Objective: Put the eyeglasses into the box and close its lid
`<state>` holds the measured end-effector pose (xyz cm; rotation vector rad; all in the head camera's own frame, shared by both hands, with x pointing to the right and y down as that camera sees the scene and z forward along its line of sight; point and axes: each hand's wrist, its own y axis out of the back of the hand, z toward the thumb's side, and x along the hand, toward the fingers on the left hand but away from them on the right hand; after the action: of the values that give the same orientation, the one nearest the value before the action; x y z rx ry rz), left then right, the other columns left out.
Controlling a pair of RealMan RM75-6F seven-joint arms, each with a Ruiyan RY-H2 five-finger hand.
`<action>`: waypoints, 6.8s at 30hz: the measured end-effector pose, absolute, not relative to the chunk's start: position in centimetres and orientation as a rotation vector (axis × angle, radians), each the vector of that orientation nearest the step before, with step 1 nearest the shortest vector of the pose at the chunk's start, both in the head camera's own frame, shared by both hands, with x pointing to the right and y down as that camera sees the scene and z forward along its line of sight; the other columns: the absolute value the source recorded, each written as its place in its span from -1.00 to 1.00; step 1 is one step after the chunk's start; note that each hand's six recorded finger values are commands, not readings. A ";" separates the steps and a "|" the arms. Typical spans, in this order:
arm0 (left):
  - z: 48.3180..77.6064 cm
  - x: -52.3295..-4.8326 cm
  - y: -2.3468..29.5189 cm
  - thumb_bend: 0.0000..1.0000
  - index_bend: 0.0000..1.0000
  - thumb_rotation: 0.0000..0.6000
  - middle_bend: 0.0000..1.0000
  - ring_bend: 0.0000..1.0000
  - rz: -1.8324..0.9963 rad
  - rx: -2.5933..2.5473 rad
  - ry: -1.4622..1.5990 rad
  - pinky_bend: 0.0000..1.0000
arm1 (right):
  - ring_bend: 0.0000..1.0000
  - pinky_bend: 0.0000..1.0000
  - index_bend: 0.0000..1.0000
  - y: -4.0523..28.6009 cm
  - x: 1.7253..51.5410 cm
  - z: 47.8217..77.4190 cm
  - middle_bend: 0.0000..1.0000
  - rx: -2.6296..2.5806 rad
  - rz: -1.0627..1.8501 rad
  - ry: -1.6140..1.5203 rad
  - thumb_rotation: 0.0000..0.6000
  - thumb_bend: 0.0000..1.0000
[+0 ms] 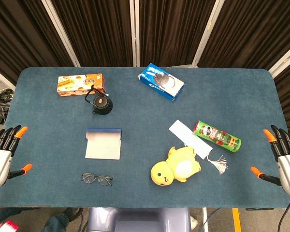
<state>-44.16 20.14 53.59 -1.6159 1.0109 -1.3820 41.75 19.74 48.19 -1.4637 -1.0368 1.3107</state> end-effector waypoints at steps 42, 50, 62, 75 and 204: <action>67.1 -27.4 26.0 -0.24 -0.07 1.00 -1.00 -1.00 -1.466 -2.006 0.608 -1.00 | -1.00 -1.00 -1.00 19.7 42.9 48.2 -1.00 -1.484 1.344 -1.058 1.00 -1.00; 68.1 -26.6 26.2 -0.22 -0.05 1.00 -1.00 -1.00 -1.485 -2.034 0.591 -1.00 | -1.00 -1.00 -1.00 19.6 43.0 48.3 -1.00 -1.487 1.343 -1.062 1.00 -1.00; 68.6 -26.1 26.2 -0.17 0.01 1.00 -1.00 -1.00 -1.491 -2.038 0.580 -1.00 | -1.00 -1.00 -1.00 19.6 43.0 48.3 -1.00 -1.489 1.343 -1.063 1.00 -1.00; 68.7 -26.1 26.3 -0.11 0.19 1.00 -1.00 -1.00 -1.505 -2.040 0.573 -1.00 | -1.00 -1.00 -1.00 19.6 43.1 48.3 -1.00 -1.489 1.343 -1.063 1.00 -1.00; 73.9 -18.1 10.2 -0.57 -1.00 1.00 -1.00 -1.00 -1.357 -2.012 0.673 -1.00 | -1.00 -1.00 -1.00 18.3 46.0 50.0 -1.00 -1.409 1.494 -1.091 1.00 -1.00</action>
<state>-18.08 10.22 73.94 -2.0122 0.6726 -1.3567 45.98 18.29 49.98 -1.4090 -1.0914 1.4942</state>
